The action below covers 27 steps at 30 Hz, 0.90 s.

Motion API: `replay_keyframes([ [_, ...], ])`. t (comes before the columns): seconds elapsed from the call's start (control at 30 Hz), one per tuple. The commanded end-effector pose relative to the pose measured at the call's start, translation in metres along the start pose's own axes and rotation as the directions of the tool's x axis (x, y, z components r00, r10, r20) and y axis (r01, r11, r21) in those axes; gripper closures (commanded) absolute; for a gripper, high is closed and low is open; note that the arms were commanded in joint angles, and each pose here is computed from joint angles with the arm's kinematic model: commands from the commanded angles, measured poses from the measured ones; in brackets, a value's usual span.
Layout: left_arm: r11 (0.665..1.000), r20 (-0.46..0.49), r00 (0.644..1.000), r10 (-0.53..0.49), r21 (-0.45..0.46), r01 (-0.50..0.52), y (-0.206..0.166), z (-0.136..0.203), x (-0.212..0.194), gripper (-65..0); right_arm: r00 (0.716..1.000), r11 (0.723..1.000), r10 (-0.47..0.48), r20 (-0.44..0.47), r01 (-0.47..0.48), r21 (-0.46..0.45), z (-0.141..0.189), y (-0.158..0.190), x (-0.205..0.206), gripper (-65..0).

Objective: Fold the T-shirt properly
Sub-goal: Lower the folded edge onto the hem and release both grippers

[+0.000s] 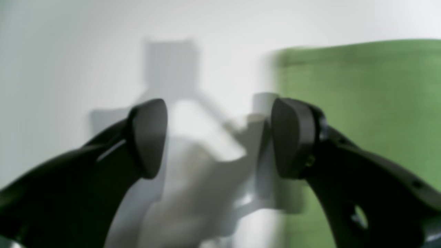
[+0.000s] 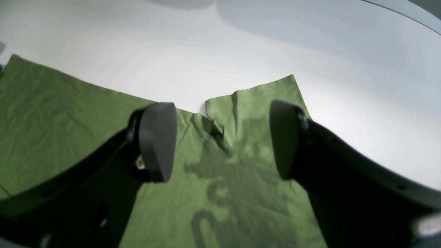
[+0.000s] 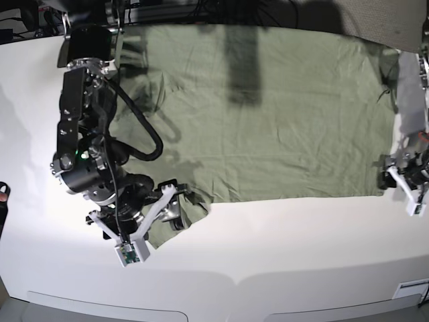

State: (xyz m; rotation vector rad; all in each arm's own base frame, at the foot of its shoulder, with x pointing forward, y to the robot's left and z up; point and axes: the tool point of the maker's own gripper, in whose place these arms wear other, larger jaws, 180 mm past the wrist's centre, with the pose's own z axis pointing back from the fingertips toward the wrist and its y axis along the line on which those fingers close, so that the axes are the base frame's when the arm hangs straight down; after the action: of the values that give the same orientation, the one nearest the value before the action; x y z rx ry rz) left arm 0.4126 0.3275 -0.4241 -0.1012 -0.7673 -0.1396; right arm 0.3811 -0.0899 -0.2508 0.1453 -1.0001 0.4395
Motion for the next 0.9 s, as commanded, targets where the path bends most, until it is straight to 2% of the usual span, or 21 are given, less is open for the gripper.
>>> replay_keyframes([
  [0.0,1.000,0.082,0.997,0.000,-0.021,0.002,0.004,0.007,0.034,-45.1,0.999,1.000,0.014,0.048,-0.014,-0.008,0.004,-0.003,0.017,-41.6],
  [0.2,0.998,0.025,1.000,-0.014,-0.065,0.016,-0.016,-0.002,0.029,-45.1,1.000,1.000,0.013,-0.018,-0.013,-0.008,0.003,-0.004,0.004,-41.6],
  [0.33,0.997,-0.057,0.998,-0.015,-0.072,0.011,-0.020,-0.004,0.010,-45.1,1.000,1.000,0.013,-0.022,-0.013,-0.007,0.003,-0.003,0.003,-41.6],
  [0.53,0.985,-0.089,0.990,0.111,-0.126,-0.121,-0.031,-0.002,0.007,-45.1,1.000,1.000,0.013,-0.023,-0.013,-0.008,0.004,-0.004,0.003,-41.6],
  [0.7,0.979,-0.138,0.982,0.127,-0.138,-0.146,-0.034,-0.001,0.001,-45.1,1.000,1.000,0.013,-0.022,-0.013,-0.008,0.003,-0.004,0.003,-41.6],
  [0.77,0.984,-0.089,0.989,0.117,-0.128,-0.128,-0.030,-0.001,0.010,-45.1,1.000,1.000,0.013,-0.022,-0.013,-0.008,0.003,-0.004,0.004,-41.6],
  [0.83,0.991,0.008,0.997,0.080,-0.104,-0.078,-0.024,-0.002,0.026,-45.1,1.000,1.000,0.013,-0.028,-0.013,-0.007,0.004,-0.003,0.002,-41.6],
  [0.87,0.997,0.040,0.997,0.069,-0.034,-0.067,-0.012,-0.004,0.030,-45.1,0.999,1.000,0.013,-0.032,-0.013,-0.008,0.004,-0.004,0.002,-41.6],
])
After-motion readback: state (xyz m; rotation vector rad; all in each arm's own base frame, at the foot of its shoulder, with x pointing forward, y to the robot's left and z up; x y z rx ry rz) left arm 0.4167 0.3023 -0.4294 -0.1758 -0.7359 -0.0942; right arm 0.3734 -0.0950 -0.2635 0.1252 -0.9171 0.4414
